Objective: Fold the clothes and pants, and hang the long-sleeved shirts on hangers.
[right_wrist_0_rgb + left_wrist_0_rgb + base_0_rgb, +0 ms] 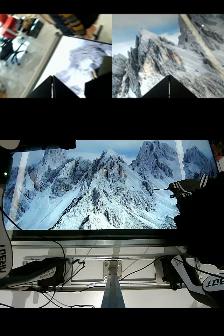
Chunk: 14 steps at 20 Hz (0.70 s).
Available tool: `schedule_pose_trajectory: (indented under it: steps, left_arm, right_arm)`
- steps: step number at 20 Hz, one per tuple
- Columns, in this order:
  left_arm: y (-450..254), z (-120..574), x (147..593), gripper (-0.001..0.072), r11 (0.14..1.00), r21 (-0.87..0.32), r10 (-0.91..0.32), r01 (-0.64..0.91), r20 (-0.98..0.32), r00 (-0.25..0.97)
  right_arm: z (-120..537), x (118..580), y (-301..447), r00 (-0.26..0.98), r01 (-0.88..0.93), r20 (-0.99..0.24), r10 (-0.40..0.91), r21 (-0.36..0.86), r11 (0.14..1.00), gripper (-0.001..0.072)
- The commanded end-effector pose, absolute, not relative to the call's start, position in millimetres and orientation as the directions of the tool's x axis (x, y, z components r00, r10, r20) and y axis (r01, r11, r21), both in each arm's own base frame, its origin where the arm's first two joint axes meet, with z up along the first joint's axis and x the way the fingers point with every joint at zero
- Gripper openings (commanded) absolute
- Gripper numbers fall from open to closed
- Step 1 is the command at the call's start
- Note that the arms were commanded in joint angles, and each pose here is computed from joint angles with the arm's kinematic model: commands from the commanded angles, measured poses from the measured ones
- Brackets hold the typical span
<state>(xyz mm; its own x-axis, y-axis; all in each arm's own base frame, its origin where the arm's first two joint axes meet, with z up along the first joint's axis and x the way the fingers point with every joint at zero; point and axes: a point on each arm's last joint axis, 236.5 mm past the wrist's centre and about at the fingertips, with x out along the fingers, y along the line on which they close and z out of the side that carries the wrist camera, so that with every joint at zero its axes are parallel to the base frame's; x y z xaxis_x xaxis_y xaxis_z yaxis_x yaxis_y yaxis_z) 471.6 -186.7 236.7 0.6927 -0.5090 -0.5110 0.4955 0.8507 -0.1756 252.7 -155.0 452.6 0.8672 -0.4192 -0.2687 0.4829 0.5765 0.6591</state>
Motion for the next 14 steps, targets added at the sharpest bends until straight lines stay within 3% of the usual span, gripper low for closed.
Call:
schedule_pose_trajectory:
  steps: [1,4,8,11,14]
  left_arm:
    - [-186,237,472,0.0011,0.851,-0.175,-0.508,0.495,-0.510,0.694]
    - [-186,237,472,0.0011,0.851,-0.175,-0.508,0.495,-0.510,0.694]
    - [-186,237,472,0.0011,0.851,-0.175,-0.508,0.495,-0.510,0.694]
    - [-186,237,472,0.0011,0.851,-0.175,-0.508,0.495,-0.510,0.694]
    - [-186,237,472,0.0011,0.851,-0.175,-0.508,0.495,-0.510,0.694]
  right_arm:
    - [488,299,-88,0.991,0.130,-0.105,-0.084,0.572,0.810,0.0027]
    - [475,337,-24,0.970,-0.126,-0.127,0.208,0.469,0.874,0.0049]
    - [401,389,65,0.827,-0.289,-0.343,0.446,0.422,0.860,0.0080]
    - [323,424,117,0.718,-0.310,-0.555,0.420,0.284,0.907,0.0080]
    - [269,452,127,0.696,-0.267,-0.676,0.241,0.068,0.961,0.0080]
